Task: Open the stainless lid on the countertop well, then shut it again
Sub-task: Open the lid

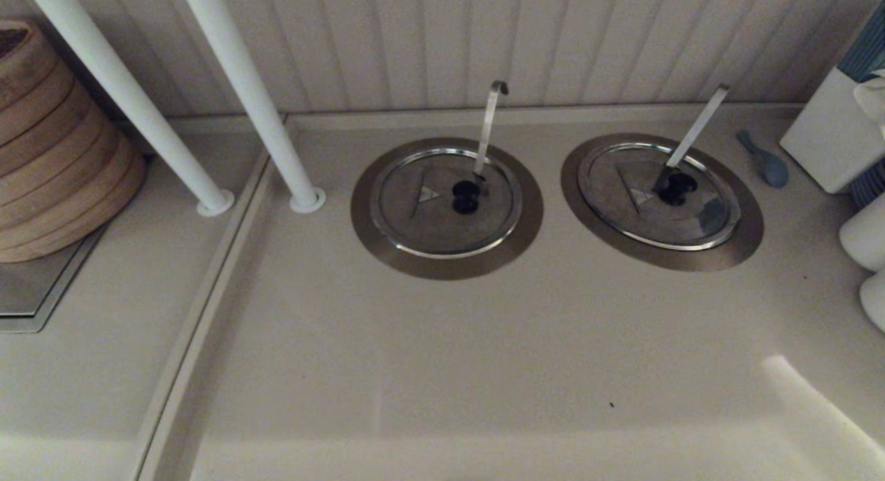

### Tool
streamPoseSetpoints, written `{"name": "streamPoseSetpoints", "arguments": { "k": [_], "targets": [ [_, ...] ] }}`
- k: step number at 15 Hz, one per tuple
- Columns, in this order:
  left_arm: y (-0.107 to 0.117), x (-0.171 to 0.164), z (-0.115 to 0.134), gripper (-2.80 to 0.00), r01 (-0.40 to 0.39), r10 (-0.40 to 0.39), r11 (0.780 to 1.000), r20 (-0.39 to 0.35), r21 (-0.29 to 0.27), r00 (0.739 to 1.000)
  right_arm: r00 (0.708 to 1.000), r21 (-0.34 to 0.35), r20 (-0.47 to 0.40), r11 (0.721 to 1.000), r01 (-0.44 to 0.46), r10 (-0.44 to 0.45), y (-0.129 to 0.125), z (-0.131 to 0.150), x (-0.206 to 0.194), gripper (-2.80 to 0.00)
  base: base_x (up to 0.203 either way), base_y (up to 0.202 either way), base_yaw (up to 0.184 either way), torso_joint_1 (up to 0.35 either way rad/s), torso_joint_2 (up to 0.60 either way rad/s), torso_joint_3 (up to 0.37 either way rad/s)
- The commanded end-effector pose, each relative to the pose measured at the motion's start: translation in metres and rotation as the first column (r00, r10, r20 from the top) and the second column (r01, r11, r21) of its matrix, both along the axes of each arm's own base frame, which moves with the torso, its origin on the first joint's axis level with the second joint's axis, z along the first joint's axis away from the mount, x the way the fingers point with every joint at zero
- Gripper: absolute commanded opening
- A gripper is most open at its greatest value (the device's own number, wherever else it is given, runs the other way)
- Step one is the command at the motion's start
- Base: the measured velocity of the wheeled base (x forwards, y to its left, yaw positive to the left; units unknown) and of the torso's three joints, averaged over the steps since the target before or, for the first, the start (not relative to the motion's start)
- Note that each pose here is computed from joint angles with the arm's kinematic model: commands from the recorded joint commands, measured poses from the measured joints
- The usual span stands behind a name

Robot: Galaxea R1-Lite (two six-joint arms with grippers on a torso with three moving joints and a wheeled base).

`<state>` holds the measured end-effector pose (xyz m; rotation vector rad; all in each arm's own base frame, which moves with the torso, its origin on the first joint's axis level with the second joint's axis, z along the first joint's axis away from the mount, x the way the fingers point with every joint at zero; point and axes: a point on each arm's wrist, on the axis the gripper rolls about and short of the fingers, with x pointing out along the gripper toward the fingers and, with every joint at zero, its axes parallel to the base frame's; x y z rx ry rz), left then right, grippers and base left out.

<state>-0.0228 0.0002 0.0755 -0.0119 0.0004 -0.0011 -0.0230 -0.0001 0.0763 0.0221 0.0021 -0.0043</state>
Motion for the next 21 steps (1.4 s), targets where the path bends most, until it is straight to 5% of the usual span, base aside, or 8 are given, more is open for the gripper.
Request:
{"name": "streamPoseSetpoints", "arguments": {
  "k": [1,4,6,8,13,15,18,21],
  "targets": [
    [0.000,0.000,0.000,-2.80,-0.001,0.001,1.000,-0.001,0.000,1.000,1.000,-0.001,-0.002,1.000,0.000,0.000,0.000,0.000,0.000,-2.80,0.000,0.000,0.000,0.000,0.00,0.000],
    [0.000,0.000,0.000,-2.80,0.000,0.000,1.000,-0.001,0.000,1.000,0.994,0.021,0.111,1.000,0.007,-0.009,0.000,0.022,-0.006,-2.80,0.000,0.000,0.000,0.000,0.00,0.000],
    [0.000,0.000,0.000,-2.80,0.000,0.000,1.000,-0.001,0.000,1.000,0.976,0.037,0.218,0.999,0.000,-0.008,0.000,0.062,-0.021,-2.80,0.000,0.000,0.000,0.000,0.00,0.000],
    [0.000,0.000,0.000,-2.80,0.000,0.000,1.000,-0.001,0.000,1.000,0.973,0.040,0.232,0.999,-0.016,0.006,0.000,0.106,-0.030,-2.80,0.000,0.000,0.000,0.000,0.00,0.000],
    [0.000,0.000,0.000,-2.80,0.000,0.000,1.000,-0.001,0.000,1.000,0.993,0.031,-0.117,1.000,0.006,-0.002,0.000,0.192,0.033,-2.80,0.000,0.000,0.000,0.000,0.00,0.000],
    [0.000,0.000,0.000,-2.80,-0.001,0.001,1.000,-0.001,0.000,1.000,0.955,0.011,-0.296,1.000,0.019,-0.015,-0.001,0.214,0.079,-2.80,0.000,0.000,0.000,0.000,0.00,0.000],
    [0.000,0.000,0.000,-2.80,-0.001,0.001,1.000,-0.001,0.000,1.000,0.860,-0.045,-0.504,0.997,0.069,-0.082,-0.002,0.225,0.159,-2.80,0.000,0.000,0.000,0.000,0.00,0.000],
    [0.000,0.000,0.000,-2.80,0.000,0.000,1.000,-0.001,0.000,1.000,0.787,-0.117,-0.598,0.988,0.103,-0.153,0.006,0.217,0.224,-2.80,0.000,0.000,0.000,0.000,0.00,0.000]
  ]
}}
